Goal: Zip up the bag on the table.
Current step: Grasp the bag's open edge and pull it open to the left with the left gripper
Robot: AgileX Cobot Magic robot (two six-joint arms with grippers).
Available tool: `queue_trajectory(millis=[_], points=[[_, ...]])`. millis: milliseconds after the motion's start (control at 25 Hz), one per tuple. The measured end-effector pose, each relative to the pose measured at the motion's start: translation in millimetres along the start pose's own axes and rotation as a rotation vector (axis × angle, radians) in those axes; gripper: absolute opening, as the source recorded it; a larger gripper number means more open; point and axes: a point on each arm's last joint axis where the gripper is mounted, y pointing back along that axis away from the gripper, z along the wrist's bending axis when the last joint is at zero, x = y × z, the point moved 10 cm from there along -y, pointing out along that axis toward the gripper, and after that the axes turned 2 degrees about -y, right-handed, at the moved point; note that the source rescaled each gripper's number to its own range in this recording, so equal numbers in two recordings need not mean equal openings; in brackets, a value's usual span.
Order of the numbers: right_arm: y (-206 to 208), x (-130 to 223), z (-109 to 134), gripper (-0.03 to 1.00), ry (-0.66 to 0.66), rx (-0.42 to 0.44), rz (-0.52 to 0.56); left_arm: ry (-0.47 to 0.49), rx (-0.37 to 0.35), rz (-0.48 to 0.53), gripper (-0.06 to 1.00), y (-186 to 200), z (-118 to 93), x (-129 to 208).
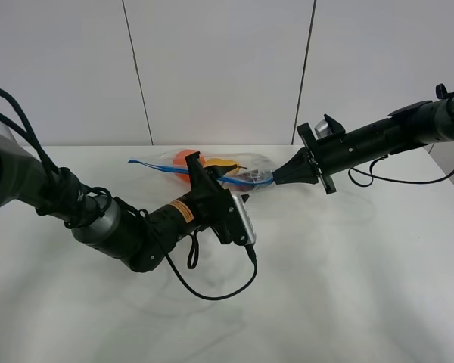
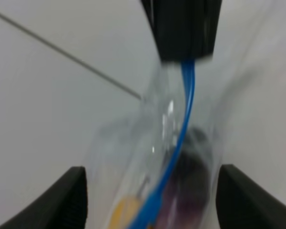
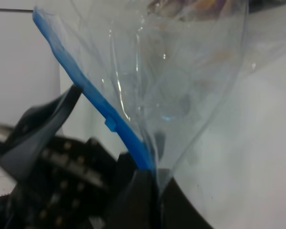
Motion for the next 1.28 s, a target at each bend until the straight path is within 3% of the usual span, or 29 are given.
queue_trajectory(millis=[160, 400, 640, 880, 1160, 1280], points=[[0, 0, 0, 0.00, 0.000, 0.000, 0.000, -0.003, -0.005, 0.006, 0.63, 0, 0, 7], [0, 0, 0, 0.00, 0.000, 0.001, 0.000, -0.034, 0.000, -0.062, 0.41, 0, -1, -6], [0, 0, 0, 0.00, 0.001, 0.002, 0.002, -0.050, 0.006, -0.096, 0.36, 0, -3, -13], [0, 1, -1, 0.00, 0.002, 0.005, 0.004, -0.047, 0.005, -0.097, 0.19, 0, -2, -13], [0, 1, -1, 0.00, 0.002, 0.005, 0.004, -0.035, -0.007, -0.078, 0.12, 0, 0, -9], [0, 1, -1, 0.00, 0.002, 0.005, 0.004, -0.018, -0.025, -0.048, 0.01, 0, 4, -4]])
